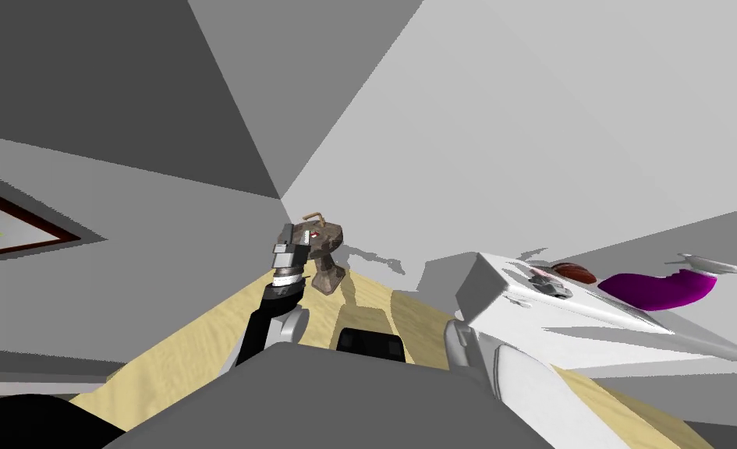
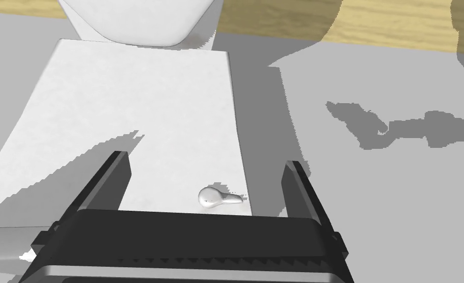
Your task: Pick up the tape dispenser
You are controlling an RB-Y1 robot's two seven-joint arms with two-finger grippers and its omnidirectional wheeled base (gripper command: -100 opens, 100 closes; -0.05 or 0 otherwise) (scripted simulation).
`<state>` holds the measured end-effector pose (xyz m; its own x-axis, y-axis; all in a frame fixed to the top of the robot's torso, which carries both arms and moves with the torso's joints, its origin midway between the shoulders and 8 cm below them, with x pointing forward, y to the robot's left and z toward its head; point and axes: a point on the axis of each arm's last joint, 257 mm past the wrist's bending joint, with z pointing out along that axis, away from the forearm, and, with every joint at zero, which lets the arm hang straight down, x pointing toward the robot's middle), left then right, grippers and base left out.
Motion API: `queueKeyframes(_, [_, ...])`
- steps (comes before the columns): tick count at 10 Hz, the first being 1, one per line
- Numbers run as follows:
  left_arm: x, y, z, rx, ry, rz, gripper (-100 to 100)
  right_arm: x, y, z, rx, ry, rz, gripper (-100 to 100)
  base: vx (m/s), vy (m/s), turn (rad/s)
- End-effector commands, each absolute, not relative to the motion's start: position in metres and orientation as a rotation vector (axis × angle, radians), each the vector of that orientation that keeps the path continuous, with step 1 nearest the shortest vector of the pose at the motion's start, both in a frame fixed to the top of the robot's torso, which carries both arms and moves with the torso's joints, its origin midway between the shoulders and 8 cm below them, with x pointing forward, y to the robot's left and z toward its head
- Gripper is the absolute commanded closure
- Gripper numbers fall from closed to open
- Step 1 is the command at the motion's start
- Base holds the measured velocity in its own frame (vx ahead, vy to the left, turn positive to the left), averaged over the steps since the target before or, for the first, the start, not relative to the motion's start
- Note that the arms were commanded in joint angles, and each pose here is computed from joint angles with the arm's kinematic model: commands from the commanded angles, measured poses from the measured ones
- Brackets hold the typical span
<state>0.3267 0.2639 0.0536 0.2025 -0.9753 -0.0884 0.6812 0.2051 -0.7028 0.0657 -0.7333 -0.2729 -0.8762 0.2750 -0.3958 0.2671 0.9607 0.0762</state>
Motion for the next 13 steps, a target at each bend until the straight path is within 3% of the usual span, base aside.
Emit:
queueKeyframes(1, [0.327,0.264,0.054,-0.595,0.600,-1.256,0,0.057,-0.742,-0.267,0.458,2.714,0.005,-100,0.091,-0.031,0.266])
queueKeyframes(7, [0.327,0.264,0.054,-0.595,0.600,-1.256,0,0.042,-0.774,-0.240,0.635,2.727,-0.089,-100,0.090,-0.047,0.177])
queueKeyframes(13, [0.327,0.264,0.054,-0.595,0.601,-1.256,0,0.050,-0.797,-0.211,0.715,2.691,-0.163,-100,0.114,-0.107,0.160])
